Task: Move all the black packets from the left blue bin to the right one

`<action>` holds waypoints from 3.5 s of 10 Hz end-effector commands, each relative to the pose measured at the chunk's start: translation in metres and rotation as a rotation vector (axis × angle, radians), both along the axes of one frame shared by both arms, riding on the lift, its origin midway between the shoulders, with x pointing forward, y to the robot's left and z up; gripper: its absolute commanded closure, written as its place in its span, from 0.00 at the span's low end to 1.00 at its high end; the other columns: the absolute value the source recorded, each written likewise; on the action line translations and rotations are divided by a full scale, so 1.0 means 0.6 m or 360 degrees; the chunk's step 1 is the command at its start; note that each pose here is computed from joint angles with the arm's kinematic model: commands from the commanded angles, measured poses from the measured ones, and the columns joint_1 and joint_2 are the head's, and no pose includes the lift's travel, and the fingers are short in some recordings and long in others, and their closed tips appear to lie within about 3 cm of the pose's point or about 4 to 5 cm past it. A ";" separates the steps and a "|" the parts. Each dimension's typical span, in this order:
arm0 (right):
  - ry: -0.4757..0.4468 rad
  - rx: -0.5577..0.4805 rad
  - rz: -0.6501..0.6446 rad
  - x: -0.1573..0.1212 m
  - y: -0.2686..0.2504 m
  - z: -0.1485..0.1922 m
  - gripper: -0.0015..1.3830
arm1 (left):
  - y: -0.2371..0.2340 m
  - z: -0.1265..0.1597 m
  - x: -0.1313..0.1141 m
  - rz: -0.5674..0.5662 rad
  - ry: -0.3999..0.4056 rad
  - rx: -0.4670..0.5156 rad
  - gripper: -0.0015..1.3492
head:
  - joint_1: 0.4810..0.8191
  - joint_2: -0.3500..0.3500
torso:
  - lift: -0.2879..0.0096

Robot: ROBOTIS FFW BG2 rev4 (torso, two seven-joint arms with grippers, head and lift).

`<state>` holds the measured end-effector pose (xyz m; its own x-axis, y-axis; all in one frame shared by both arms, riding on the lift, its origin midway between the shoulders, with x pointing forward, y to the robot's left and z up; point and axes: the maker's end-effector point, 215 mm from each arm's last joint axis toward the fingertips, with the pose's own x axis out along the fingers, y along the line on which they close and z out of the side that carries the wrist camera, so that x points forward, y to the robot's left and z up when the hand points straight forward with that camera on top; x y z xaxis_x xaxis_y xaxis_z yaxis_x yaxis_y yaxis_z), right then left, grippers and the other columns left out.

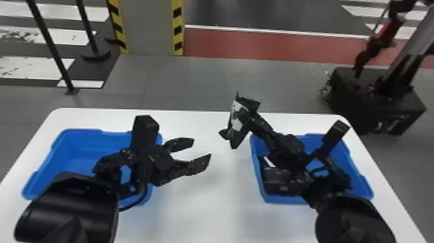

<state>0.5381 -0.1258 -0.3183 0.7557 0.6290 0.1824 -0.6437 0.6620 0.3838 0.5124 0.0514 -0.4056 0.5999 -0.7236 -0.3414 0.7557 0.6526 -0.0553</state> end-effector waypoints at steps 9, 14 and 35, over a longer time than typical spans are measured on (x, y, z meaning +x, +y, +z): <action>0.0328 -0.0491 -0.0741 -0.117 -0.375 -0.164 0.02 | 0.350 0.063 -0.136 0.0621 -0.0205 -0.0072 0.14 | 0.63 0.29 | 0.60; 0.0103 -0.0834 -0.0881 -0.228 -0.317 -0.059 0.17 | 0.397 0.072 -0.195 0.0755 -0.0296 -0.0103 0.14 | 0.63 0.44 | 0.60; 0.0106 -0.0887 -0.0744 -0.402 -0.195 0.008 0.17 | 0.366 0.159 -0.312 0.0919 -0.0565 -0.0060 0.14 | 0.63 0.57 | 0.60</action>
<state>0.2965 -0.2428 -0.3134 0.9660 0.2247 -0.1279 -0.2340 0.9702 -0.0630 0.3257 0.2704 -0.3097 0.9640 -0.2638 -0.0323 0.2657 0.9584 0.1042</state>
